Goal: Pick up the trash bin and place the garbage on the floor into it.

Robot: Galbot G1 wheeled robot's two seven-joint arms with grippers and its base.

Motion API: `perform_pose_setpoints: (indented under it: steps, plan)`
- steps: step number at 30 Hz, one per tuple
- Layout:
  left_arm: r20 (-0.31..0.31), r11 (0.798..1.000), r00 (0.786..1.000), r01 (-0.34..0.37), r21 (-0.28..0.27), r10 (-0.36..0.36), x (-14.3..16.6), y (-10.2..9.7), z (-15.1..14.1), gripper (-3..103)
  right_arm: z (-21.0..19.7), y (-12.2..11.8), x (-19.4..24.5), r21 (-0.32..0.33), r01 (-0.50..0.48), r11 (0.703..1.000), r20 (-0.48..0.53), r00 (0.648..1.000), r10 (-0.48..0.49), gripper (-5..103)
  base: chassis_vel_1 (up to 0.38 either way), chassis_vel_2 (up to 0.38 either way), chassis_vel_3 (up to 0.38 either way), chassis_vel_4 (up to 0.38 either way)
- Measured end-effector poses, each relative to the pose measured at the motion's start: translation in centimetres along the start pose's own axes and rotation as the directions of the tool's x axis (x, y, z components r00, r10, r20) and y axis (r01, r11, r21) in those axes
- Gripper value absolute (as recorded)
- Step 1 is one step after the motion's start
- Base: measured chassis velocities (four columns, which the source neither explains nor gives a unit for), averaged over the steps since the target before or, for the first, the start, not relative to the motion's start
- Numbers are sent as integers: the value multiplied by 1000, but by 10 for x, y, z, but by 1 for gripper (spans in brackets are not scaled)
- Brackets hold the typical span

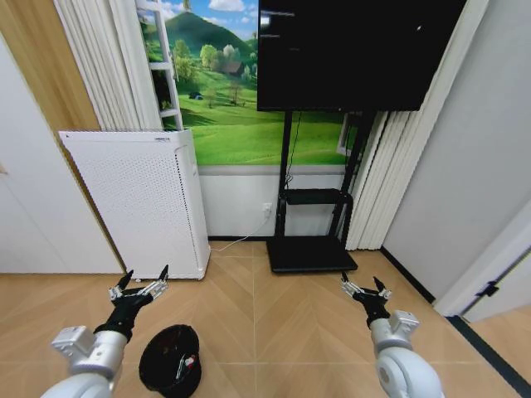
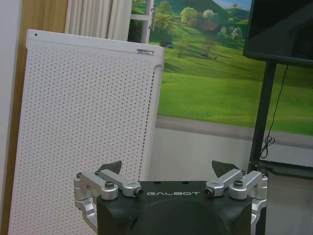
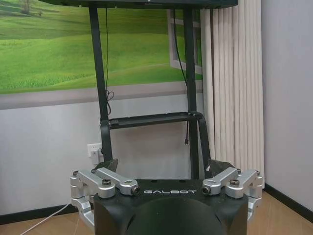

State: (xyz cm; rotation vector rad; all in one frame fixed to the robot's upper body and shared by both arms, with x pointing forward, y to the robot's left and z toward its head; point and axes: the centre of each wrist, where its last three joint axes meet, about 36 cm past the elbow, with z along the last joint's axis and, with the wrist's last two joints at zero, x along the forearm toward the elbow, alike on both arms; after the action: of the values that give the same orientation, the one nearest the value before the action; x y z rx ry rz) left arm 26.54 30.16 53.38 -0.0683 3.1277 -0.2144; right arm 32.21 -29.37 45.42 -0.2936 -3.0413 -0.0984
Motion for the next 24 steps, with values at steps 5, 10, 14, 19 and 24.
perform_pose_setpoints:
  steps: [5,10,14,19,24]
  plan:
    - [0,1000,1000,8,7,-8,2,-1,0,100,-2,1,-2,1,6,1000,-3,1000,-6,100,0,0,0,0]
    - [0,1000,1000,15,5,-15,3,1,0,100,-3,0,-4,-4,4,1000,1,1000,-4,100,0,0,0,0]
    - [3,1000,1000,13,1,-13,2,2,-1,100,-5,0,-4,-9,1,1000,5,1000,-1,100,0,0,0,0]
    - [6,1000,1000,9,2,-9,2,1,-1,100,-10,1,-3,-13,2,1000,18,1000,-2,100,0,0,0,0]
    - [9,1000,1000,8,3,-8,3,1,-2,100,-12,1,-1,-14,0,1000,21,1000,1,100,0,0,0,0]
